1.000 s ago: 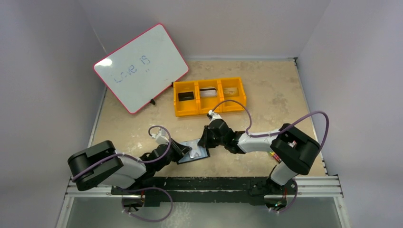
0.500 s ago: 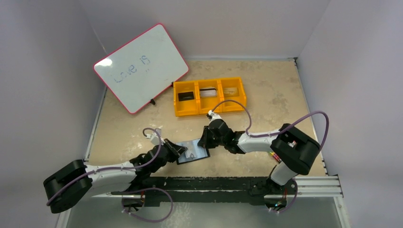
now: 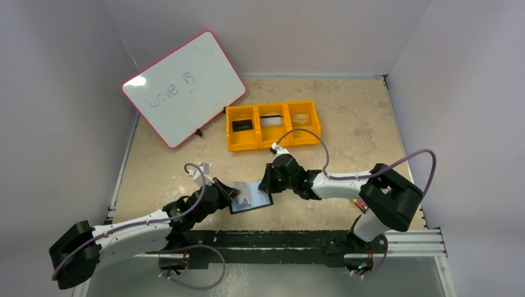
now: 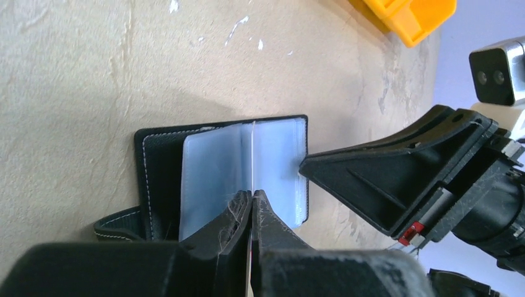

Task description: Take the credit cards out of the card holder

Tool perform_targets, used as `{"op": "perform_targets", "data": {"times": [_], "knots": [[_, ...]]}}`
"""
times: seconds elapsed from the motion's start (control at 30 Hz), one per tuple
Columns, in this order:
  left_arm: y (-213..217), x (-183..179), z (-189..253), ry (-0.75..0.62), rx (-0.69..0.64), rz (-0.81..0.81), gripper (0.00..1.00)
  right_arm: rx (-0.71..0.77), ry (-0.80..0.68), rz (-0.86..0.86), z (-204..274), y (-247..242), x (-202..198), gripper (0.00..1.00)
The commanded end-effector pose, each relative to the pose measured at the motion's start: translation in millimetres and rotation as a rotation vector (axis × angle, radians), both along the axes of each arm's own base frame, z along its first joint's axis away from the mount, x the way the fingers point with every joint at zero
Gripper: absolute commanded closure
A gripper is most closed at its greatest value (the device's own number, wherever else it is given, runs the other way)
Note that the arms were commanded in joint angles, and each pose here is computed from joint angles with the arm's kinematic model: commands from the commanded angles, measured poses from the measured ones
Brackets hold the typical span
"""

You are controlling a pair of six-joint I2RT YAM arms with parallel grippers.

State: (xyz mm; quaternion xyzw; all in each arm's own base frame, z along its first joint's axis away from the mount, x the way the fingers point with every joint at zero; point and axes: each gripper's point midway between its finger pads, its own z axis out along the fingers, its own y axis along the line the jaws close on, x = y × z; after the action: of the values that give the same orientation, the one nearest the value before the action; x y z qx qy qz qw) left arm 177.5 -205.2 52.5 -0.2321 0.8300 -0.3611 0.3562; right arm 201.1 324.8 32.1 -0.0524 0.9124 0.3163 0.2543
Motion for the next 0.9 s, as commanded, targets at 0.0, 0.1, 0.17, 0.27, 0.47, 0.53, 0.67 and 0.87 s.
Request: {"op": "perform_targets", "data": {"times": [0.0,0.1,0.17,0.27,0.47,0.53,0.67,0.87], "knots": [[9,9,19,-0.048,0.111,0.011,1.0,0.054,-0.073,0.004,37,2,5,0.85],[7,12,32,-0.069,0.116,0.002,1.0,0.076,-0.118,-0.027,56,-2,10,0.72],[3,12,42,-0.087,0.098,-0.011,1.0,0.089,-0.151,-0.054,69,-7,14,0.66],[-4,14,59,-0.117,0.072,-0.032,1.0,0.103,-0.189,-0.099,83,-14,19,0.49],[-10,23,90,-0.206,0.045,-0.035,1.0,0.123,-0.243,-0.186,95,-26,30,0.36],[-8,26,99,-0.245,0.014,-0.013,1.0,0.11,-0.201,-0.228,87,-32,32,0.28],[-6,27,116,-0.312,-0.068,0.007,1.0,0.24,-0.14,-0.196,93,-31,30,0.27],[-13,24,132,-0.358,-0.15,-0.021,1.0,0.452,-0.258,-0.317,141,-54,38,0.11]]}}
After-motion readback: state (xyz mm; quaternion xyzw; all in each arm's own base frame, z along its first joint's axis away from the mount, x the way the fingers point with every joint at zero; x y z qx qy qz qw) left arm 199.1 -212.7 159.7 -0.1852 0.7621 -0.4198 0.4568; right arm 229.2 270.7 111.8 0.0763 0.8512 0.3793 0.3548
